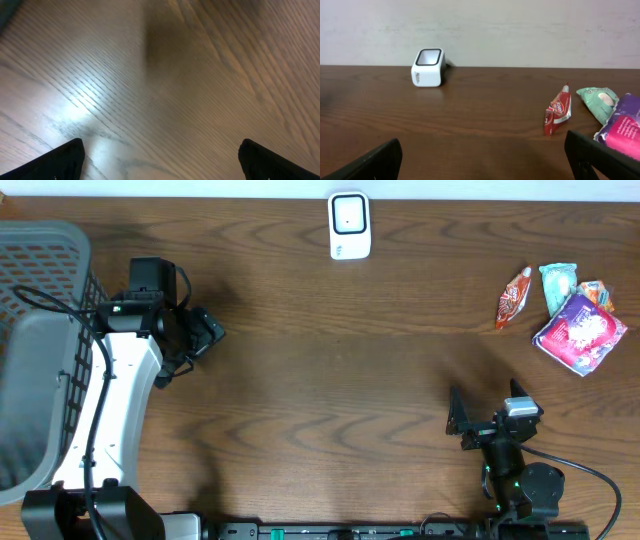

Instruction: Scan the item barcode

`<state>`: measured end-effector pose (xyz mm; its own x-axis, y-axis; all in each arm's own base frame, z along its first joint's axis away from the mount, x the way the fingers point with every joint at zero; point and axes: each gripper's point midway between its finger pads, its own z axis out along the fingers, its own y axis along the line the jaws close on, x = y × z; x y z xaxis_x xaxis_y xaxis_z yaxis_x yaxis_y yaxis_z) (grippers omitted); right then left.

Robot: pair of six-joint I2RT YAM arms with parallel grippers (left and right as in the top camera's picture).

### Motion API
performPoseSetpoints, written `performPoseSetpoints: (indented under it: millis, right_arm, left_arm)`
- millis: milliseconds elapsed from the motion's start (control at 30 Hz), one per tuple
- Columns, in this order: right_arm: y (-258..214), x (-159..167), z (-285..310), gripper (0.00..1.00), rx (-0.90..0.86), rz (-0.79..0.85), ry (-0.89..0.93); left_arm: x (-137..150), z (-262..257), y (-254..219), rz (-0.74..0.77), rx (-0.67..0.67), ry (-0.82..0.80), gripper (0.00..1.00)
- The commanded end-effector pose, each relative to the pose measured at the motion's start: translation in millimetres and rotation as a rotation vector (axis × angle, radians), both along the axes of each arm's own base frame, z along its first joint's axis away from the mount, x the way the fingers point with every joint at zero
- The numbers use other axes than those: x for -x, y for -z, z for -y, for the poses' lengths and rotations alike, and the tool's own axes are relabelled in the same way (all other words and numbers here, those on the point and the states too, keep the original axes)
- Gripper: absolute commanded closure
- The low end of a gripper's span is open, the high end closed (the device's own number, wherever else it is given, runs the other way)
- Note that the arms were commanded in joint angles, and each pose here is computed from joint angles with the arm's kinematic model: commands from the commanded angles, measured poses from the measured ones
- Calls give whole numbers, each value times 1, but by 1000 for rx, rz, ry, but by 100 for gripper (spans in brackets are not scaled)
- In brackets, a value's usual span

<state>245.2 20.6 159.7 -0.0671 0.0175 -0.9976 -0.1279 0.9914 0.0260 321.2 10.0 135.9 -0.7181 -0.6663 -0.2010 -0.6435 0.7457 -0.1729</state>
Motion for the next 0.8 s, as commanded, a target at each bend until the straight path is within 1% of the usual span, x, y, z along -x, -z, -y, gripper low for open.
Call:
performPoseSetpoints:
  millis: [0, 167, 300, 400, 600, 767]
  right_arm:
    - [0, 0, 3, 1, 3, 1, 14]
    - [0, 0, 3, 1, 3, 1, 14]
    - [0, 0, 3, 1, 3, 1, 14]
    - [0, 0, 3, 1, 3, 1, 14]
    - [0, 0, 3, 1, 3, 1, 14]
    - [0, 0, 3, 1, 3, 1, 14]
  left_arm:
    - [3, -16, 2, -18, -83, -13, 2]
    - [29, -15, -4, -74, -86, -5, 2]
    - [36, -15, -7, -21, -80, -35, 2]
    - [40, -15, -4, 47, -70, -74, 2]
    - [56, -11, 8, 217, -52, -73, 2]
    - [66, -10, 8, 427, -65, -53, 2]
